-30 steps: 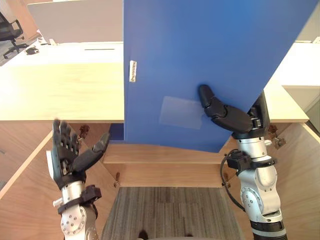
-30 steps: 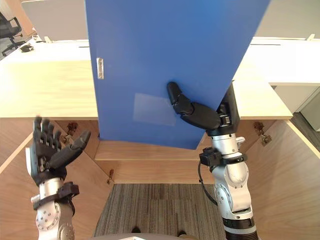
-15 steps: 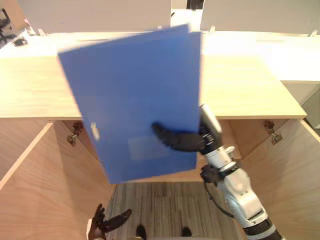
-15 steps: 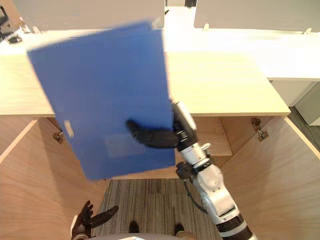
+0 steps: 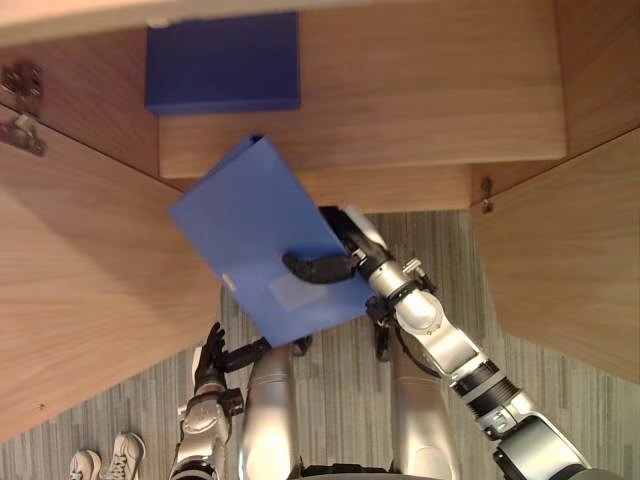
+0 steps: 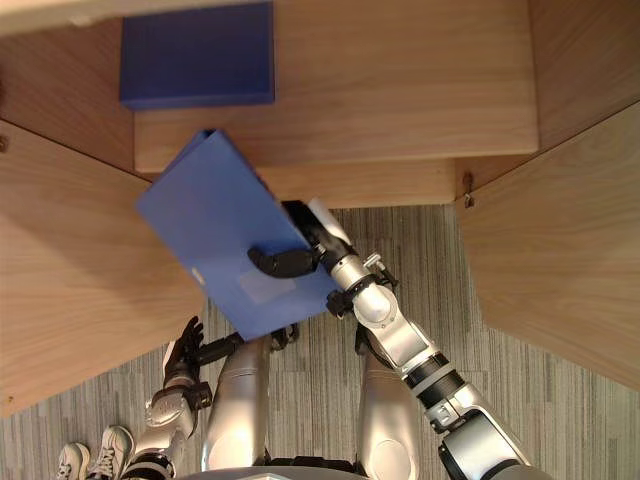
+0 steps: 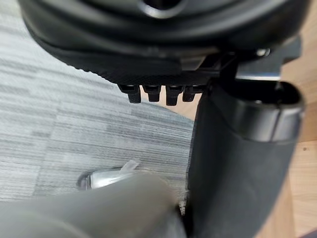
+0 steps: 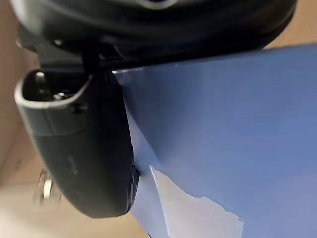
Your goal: Walk over to the cabinet, pick up the folder, carry it to the office cabinet, place the folder inside the office cabinet, then close the office cabinet door
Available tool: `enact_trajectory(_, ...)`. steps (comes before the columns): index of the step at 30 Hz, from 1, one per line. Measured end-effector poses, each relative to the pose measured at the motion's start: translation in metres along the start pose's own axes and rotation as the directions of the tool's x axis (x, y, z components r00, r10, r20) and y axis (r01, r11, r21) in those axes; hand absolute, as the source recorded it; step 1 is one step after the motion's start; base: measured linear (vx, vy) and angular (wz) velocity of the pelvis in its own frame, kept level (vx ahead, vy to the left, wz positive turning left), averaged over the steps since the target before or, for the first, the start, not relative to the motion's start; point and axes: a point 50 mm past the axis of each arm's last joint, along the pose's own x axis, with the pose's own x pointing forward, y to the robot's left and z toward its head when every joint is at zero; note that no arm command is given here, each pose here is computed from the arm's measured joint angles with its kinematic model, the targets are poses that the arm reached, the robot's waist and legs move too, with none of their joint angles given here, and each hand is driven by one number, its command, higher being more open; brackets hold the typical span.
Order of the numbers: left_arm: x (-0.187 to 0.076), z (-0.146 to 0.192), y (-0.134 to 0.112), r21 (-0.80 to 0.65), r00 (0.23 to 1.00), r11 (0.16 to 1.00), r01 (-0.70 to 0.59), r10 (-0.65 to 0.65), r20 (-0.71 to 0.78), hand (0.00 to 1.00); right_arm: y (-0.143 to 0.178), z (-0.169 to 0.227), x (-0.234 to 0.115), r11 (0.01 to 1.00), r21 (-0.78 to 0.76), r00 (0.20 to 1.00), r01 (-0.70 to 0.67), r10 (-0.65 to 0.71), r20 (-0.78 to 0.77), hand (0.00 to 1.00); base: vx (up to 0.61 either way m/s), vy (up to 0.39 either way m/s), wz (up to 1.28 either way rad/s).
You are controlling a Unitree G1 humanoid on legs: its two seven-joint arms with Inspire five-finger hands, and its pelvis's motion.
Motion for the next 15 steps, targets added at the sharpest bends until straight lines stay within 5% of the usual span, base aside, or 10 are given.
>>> enact_trajectory(7,0.009,0.041,-0.013,-0.087,0.988,0.996,0.029,-0.015,0.156,1.00,-0.087,0.063,0.038,0.790,0.518,0.874,0.327,-0.461,0.151,0.00,-0.07,-0.034,0.11)
enact_trajectory(15,0.008,0.051,-0.018,-0.185,0.981,0.983,0.007,0.029,0.190,1.00,-0.145,0.098,0.037,0.364,0.876,0.634,0.318,-0.768,0.089,0.00,-0.01,-0.040,0.03)
